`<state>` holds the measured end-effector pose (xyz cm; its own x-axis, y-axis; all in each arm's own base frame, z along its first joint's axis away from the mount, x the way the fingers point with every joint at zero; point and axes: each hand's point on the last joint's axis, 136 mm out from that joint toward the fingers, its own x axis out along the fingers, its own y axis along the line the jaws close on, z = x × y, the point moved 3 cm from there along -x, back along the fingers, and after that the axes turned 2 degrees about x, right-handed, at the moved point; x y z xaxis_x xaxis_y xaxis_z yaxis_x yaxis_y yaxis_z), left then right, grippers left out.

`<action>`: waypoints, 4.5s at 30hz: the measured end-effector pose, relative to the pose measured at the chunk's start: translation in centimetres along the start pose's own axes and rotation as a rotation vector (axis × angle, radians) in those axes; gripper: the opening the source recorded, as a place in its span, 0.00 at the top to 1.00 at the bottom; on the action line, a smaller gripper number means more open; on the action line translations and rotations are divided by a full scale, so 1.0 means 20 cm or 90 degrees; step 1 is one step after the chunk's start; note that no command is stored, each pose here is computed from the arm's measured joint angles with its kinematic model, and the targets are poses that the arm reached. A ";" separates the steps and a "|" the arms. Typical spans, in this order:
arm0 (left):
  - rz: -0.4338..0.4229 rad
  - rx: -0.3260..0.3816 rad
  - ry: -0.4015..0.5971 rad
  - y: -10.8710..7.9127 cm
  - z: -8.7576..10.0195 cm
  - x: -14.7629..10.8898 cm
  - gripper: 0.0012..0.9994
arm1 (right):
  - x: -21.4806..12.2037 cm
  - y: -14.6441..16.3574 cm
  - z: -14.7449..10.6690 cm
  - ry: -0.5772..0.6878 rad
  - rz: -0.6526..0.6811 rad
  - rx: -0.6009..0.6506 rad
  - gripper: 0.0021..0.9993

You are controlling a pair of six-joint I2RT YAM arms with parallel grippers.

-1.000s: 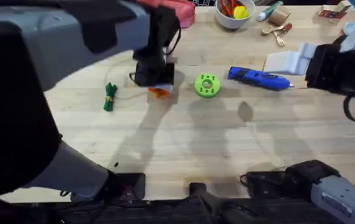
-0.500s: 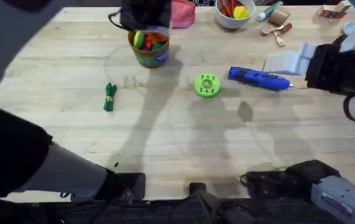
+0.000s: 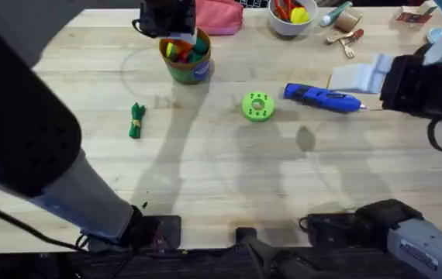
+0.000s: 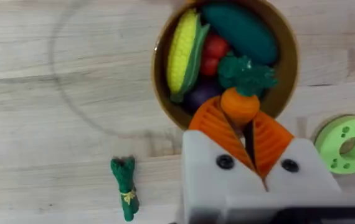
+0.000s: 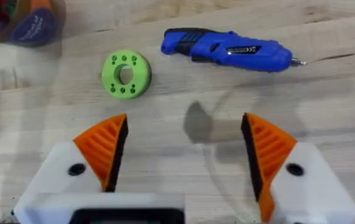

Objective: Pick up the gripper from the table and insert it into the empty holder that is missing its gripper. Then pick up a screw, insert it into the mounting hole, and use the screwdriver to tighten it. Finally, clean up the table by picking up the vegetable and placing it into the bucket.

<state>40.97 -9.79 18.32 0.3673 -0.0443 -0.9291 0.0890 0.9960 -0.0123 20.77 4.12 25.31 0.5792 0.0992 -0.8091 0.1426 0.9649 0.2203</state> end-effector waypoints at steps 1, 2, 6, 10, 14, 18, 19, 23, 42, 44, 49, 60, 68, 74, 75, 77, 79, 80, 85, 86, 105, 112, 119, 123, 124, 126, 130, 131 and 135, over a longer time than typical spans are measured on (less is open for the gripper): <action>0.001 0.000 0.004 0.00 0.00 0.02 0.97 | 0.00 0.00 0.00 0.000 0.000 0.000 0.01; 0.001 0.004 0.007 0.00 0.00 0.03 0.96 | 0.00 0.00 0.00 0.000 0.000 0.000 0.01; 0.002 0.007 0.010 0.00 -0.01 0.03 0.35 | 0.00 0.00 0.00 0.000 0.000 0.000 0.01; 0.007 0.008 0.040 0.01 -0.06 0.02 0.02 | 0.00 0.00 0.00 0.000 0.000 0.000 0.01; 0.012 0.006 0.070 0.03 -0.12 -0.03 0.01 | 0.00 0.00 0.00 0.000 0.000 0.000 0.01; 0.017 -0.016 0.052 0.11 -0.14 -0.17 0.01 | 0.00 0.00 0.00 0.000 0.000 0.000 0.01; 0.018 -0.026 0.042 0.14 -0.15 -0.22 0.01 | 0.00 0.00 0.00 0.000 0.000 0.000 0.01; 0.034 -0.082 0.016 0.31 -0.26 -0.35 0.01 | 0.00 0.00 0.00 0.000 0.000 0.000 0.01; 0.078 -0.204 0.177 0.62 -0.90 -0.14 0.01 | 0.00 0.00 0.00 -0.001 0.001 0.000 0.01; 0.077 -0.192 0.172 0.62 -0.91 -0.10 0.01 | 0.00 0.00 0.00 -0.001 0.001 0.000 0.01; 0.074 -0.163 0.157 0.63 -0.93 -0.01 0.01 | 0.00 0.00 0.00 -0.001 0.000 0.000 0.01; 0.052 -0.111 0.169 0.63 -0.93 0.15 0.01 | 0.00 0.00 0.00 0.000 0.000 0.000 0.01; 0.020 -0.107 0.196 0.61 -0.93 0.28 0.42 | 0.00 0.00 0.00 0.000 0.000 0.000 0.01; 0.015 -0.104 0.193 0.60 -0.93 0.28 0.95 | 0.00 0.00 0.00 0.000 0.000 0.000 0.01; 0.017 -0.103 0.194 0.61 -0.93 0.28 0.98 | 0.00 0.00 0.00 0.000 0.000 0.000 0.01; 0.017 -0.103 0.195 0.61 -0.93 0.28 0.98 | 0.00 0.00 0.00 0.001 0.000 0.000 0.01; 0.018 -0.102 0.195 0.61 -0.93 0.28 0.98 | 0.00 0.00 0.00 0.000 0.000 0.000 0.01; 0.018 -0.102 0.195 0.61 -0.93 0.28 0.98 | 0.00 0.00 0.00 0.000 0.000 0.000 0.01; 0.018 -0.102 0.196 0.61 -0.93 0.28 0.98 | 0.00 0.00 0.00 0.001 0.000 0.000 0.01; 0.017 -0.103 0.197 0.61 -0.93 0.28 0.98 | 0.00 0.00 0.00 0.000 0.000 0.000 0.01; 0.046 -0.094 -0.030 0.62 -0.55 -0.37 0.98 | 0.00 0.00 0.00 0.000 0.000 0.000 0.01; -0.017 -0.062 -0.105 0.50 -0.44 -0.52 0.98 | 0.00 0.00 0.00 0.000 0.000 0.000 0.01; -0.089 0.054 -0.094 0.17 -0.25 -0.39 0.98 | 0.00 0.00 0.00 0.001 0.000 0.000 0.01; -0.116 0.092 -0.078 0.04 -0.13 -0.25 0.98 | 0.00 0.00 0.00 0.000 0.000 0.000 0.01; -0.118 0.097 -0.073 0.02 -0.10 -0.21 0.98 | 0.00 0.00 0.00 0.000 0.000 0.000 0.01; -0.121 0.104 -0.066 -0.01 -0.05 -0.12 0.98 | 0.00 0.00 0.00 0.000 0.000 0.000 0.01; -0.125 0.112 -0.064 -0.06 0.04 0.04 0.98 | 0.00 0.00 0.00 0.000 0.000 0.000 0.01; -0.126 0.114 -0.064 -0.07 0.05 0.07 0.98 | 0.00 0.00 0.00 0.001 0.000 0.000 0.01; -0.126 0.115 -0.048 -0.08 0.05 0.13 0.98 | 0.00 0.00 0.00 0.000 0.000 0.000 0.01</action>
<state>42.61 -11.48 16.30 0.3942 -0.2488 -0.8847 0.3269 0.9376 -0.1181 20.77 4.12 25.30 0.5787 0.0992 -0.8095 0.1424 0.9650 0.2201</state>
